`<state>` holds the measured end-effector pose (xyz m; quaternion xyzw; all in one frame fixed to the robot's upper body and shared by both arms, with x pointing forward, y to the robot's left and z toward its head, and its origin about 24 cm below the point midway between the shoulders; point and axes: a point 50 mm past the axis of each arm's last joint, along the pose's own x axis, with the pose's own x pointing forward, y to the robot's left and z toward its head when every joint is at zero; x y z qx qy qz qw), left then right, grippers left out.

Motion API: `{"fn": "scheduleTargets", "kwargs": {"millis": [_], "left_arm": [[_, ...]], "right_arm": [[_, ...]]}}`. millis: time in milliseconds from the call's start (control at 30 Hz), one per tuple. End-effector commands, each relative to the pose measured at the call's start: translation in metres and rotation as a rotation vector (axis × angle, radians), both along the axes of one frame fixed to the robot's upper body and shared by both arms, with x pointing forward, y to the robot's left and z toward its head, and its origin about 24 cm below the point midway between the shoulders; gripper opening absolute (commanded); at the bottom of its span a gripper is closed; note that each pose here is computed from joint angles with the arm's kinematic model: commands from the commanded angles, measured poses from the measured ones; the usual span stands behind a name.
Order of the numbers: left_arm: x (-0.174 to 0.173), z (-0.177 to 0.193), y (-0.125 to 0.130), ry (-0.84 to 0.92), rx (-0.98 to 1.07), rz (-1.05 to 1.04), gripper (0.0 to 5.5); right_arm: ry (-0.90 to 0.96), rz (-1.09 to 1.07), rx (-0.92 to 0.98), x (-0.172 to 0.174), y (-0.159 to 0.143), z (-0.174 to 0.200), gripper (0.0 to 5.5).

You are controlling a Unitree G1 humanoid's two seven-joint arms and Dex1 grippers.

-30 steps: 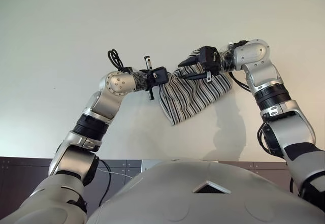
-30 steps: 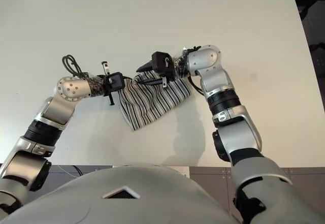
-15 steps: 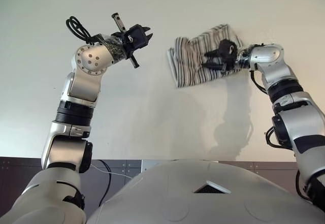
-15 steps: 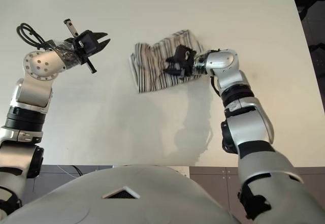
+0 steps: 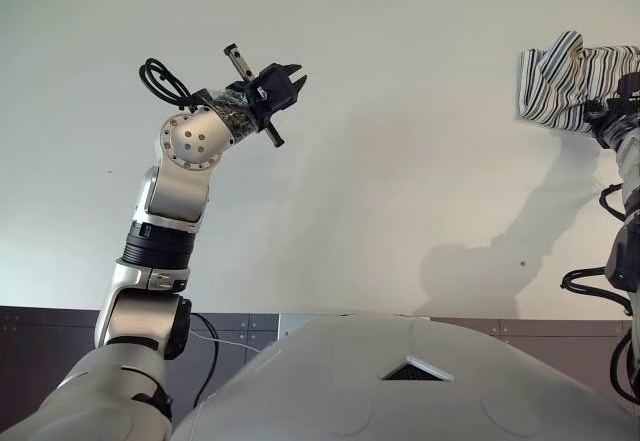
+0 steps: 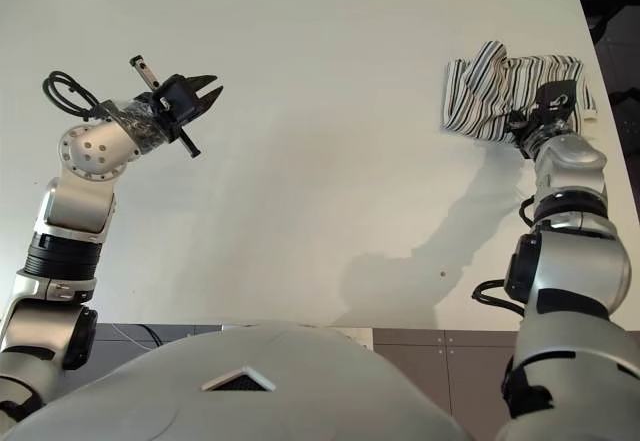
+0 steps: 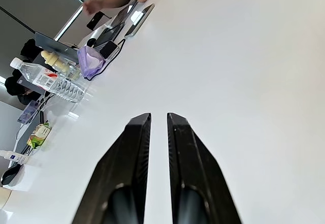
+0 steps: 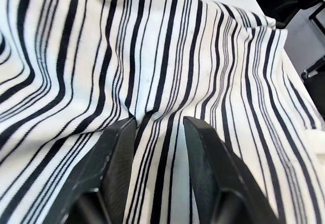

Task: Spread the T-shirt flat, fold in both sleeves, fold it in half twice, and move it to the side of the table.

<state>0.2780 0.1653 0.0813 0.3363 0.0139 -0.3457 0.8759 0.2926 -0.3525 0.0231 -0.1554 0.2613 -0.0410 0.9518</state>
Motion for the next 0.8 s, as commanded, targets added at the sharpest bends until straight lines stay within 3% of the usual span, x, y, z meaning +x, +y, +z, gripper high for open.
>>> {"fn": "scheduleTargets", "kwargs": {"millis": [33, 100, 167, 267, 333, 567, 800], "left_arm": [[-0.003, 0.032, 0.004, -0.126, -0.262, 0.144, 0.58], [-0.013, 0.039, 0.009, -0.161, -0.416, 0.253, 0.58], [-0.029, 0.031, 0.008, -0.152, -0.536, 0.343, 0.58], [-0.051, -0.005, 0.005, -0.068, -0.661, 0.500, 0.58], [-0.058, -0.025, 0.004, -0.057, -0.656, 0.596, 0.58], [-0.049, -0.057, -0.010, -0.094, -0.583, 0.735, 0.58], [-0.050, -0.075, -0.009, -0.071, -0.572, 0.786, 0.58]], "right_arm": [[-0.493, 0.072, 0.010, 0.021, 0.014, 0.052, 1.69], [-0.754, 0.164, 0.087, 0.020, 0.044, 0.077, 1.69], [-0.844, 0.255, 0.214, 0.006, 0.091, 0.080, 1.69], [-0.710, 0.374, 0.378, -0.030, 0.162, 0.039, 1.69], [-0.617, 0.373, 0.404, -0.046, 0.184, 0.016, 1.69], [-0.500, 0.202, 0.302, -0.045, 0.194, -0.007, 1.69], [-0.489, 0.239, 0.307, -0.020, 0.202, -0.008, 1.69]]}}
